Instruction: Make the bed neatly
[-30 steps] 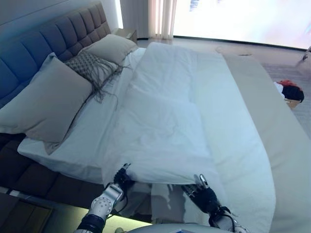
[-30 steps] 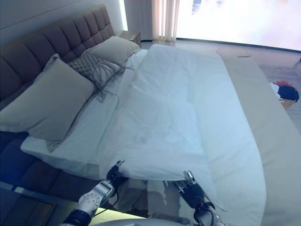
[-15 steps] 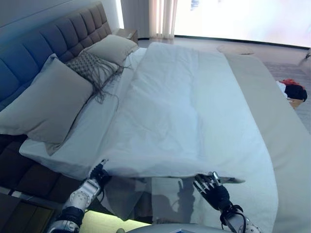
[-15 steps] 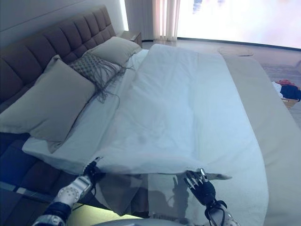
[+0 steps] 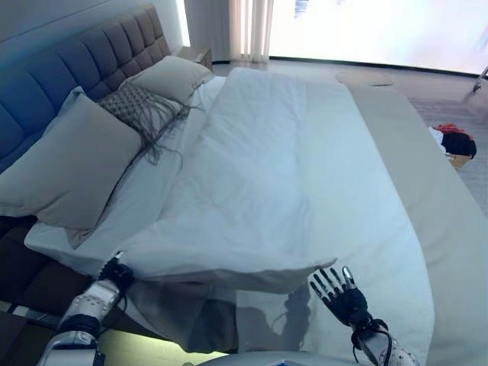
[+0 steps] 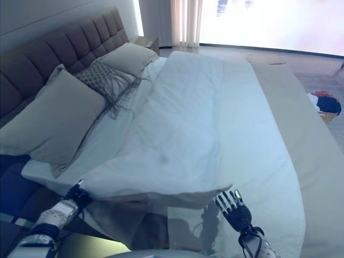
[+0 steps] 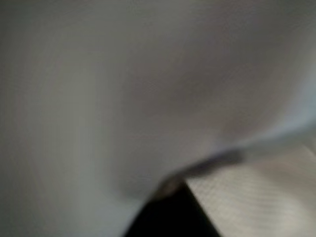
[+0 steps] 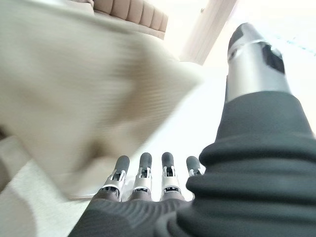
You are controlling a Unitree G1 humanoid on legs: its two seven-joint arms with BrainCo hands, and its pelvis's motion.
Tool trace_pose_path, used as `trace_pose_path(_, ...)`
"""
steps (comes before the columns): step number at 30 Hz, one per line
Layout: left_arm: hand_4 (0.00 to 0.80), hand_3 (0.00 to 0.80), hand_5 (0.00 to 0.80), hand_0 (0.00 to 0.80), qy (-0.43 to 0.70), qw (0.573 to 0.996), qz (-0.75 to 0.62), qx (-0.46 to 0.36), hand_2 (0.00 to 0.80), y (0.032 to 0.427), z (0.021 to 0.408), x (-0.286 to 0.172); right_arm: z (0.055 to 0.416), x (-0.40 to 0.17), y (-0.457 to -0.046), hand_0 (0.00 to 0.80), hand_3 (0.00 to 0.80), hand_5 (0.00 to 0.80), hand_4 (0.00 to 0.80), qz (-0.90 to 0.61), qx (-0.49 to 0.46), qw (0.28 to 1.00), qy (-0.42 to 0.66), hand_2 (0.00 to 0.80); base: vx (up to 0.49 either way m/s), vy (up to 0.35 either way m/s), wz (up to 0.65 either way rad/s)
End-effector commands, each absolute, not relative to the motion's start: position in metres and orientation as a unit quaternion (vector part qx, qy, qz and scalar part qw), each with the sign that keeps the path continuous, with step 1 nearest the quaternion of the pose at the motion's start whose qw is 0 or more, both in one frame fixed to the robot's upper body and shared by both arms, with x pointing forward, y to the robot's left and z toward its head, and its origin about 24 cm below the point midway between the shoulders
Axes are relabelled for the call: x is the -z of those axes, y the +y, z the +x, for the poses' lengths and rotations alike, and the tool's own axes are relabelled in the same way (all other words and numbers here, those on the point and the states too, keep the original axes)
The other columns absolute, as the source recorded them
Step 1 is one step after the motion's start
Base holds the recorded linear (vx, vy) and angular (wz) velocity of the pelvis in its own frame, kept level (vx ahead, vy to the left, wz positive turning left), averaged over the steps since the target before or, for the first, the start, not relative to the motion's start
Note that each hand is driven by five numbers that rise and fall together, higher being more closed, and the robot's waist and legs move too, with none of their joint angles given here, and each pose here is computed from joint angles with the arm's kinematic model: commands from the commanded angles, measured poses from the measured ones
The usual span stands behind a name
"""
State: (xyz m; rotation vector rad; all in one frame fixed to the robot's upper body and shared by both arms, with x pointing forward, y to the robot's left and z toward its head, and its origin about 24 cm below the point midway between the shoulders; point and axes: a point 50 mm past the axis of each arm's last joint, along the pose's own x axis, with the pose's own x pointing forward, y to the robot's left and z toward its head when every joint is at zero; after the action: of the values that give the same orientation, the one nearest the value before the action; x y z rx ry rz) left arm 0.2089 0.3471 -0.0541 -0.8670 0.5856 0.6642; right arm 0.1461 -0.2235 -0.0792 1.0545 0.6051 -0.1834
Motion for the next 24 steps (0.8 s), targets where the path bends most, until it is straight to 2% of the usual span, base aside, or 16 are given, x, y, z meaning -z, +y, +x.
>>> trace_pose_path(1,0.8,0.8,0.8,0.8,0.129,0.838,-0.392,-0.357,0.8,0.411,0.229,-0.017,0.164,0.063,-0.234,0.0,0.0,0.0,0.0,0.5,0.094,0.829,0.232,0.0,0.0,0.0,0.0)
trace_pose_path(7,0.8,0.8,0.8,0.8,0.091,0.83,-0.39,-0.389,0.8,0.443,0.211,-0.038,0.158,0.067,-0.263,0.0,0.0,0.0,0.0,0.47,0.183,0.834,0.225,0.0,0.0,0.0,0.0)
trace_pose_path(10,0.8,0.8,0.8,0.8,0.079,0.829,-0.399,-0.383,0.8,0.446,0.212,-0.045,0.15,0.07,-0.28,0.0,0.0,0.0,0.0,0.469,0.224,0.826,0.217,0.0,0.0,0.0,0.0)
trace_pose_path(17,0.8,0.8,0.8,0.8,0.065,0.837,-0.445,-0.312,0.8,0.41,0.214,-0.014,0.131,0.077,-0.289,0.0,0.0,0.0,0.0,0.488,0.248,0.815,0.192,0.0,0.0,0.019,0.0)
trace_pose_path(20,0.8,0.8,0.8,0.8,0.073,0.84,-0.448,-0.297,0.8,0.388,0.207,0.006,0.134,0.07,-0.291,0.0,0.0,0.0,0.0,0.49,0.239,0.821,0.17,0.0,-0.007,0.116,0.01)
trace_pose_path(24,0.8,0.8,0.8,0.8,0.061,0.851,-0.436,-0.287,0.8,0.381,0.202,0.012,0.148,0.053,-0.296,0.0,0.0,0.0,0.0,0.485,0.216,0.839,0.124,0.0,-0.001,0.161,0.01)
